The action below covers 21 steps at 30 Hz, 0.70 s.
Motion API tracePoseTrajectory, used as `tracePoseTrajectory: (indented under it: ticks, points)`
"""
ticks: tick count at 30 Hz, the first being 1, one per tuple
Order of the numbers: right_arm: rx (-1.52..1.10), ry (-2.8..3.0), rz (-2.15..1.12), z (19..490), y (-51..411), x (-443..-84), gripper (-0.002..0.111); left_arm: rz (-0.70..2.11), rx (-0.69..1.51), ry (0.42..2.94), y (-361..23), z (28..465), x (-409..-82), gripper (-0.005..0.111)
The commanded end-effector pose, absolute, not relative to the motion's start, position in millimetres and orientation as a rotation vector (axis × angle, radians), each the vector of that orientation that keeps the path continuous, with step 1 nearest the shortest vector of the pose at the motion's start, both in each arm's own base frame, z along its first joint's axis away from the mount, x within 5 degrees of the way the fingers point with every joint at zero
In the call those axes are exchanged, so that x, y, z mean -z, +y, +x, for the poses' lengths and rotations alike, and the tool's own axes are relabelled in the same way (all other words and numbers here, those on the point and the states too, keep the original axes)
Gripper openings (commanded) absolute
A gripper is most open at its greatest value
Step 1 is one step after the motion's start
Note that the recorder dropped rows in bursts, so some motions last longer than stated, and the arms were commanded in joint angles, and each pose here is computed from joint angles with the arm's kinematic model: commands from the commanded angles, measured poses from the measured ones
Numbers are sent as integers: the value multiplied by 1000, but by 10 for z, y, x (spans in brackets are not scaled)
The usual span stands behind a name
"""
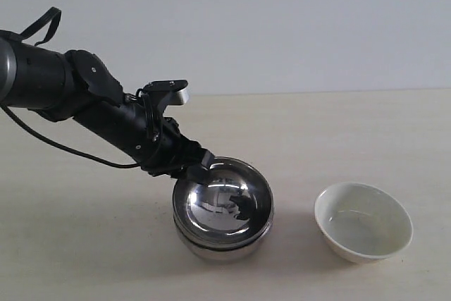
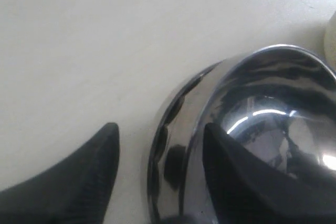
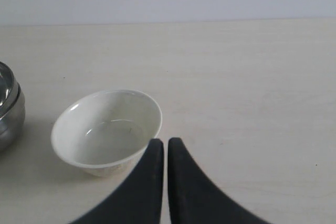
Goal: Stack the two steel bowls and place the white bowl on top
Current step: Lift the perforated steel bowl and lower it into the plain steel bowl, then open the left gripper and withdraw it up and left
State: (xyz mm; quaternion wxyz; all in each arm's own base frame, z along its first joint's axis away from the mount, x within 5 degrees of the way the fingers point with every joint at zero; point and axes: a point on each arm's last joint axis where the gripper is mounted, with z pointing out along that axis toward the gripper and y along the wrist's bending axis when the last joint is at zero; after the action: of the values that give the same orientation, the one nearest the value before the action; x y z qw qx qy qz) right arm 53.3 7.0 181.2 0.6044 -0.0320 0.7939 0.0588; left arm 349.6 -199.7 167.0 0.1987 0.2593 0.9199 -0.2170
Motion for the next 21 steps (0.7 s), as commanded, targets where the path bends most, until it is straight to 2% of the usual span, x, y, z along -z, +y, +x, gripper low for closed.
tracePoseTrajectory:
  ticks: [1, 12, 14, 17, 18, 21]
  points:
    - [-133, 1825, -77, 531, 68, -1824, 0, 711, 600, 2559, -2005, 3504, -1674, 47]
    - [-133, 1825, -77, 531, 68, -1824, 0, 651, 554, 2396, -1967, 3536, -2088, 45]
    - [-133, 1825, -77, 531, 68, -1824, 0, 658, 551, 2383, -1965, 3533, -2116, 34]
    - [-133, 1825, -77, 531, 68, -1824, 0, 694, 555, 2376, -1972, 3523, -2090, 8]
    - [-133, 1825, -77, 531, 68, -1824, 0, 705, 560, 2375, -1975, 3515, -2068, 4]
    - [-133, 1825, -77, 531, 68, -1824, 0, 717, 600, 2374, -1996, 3495, -1981, 4]
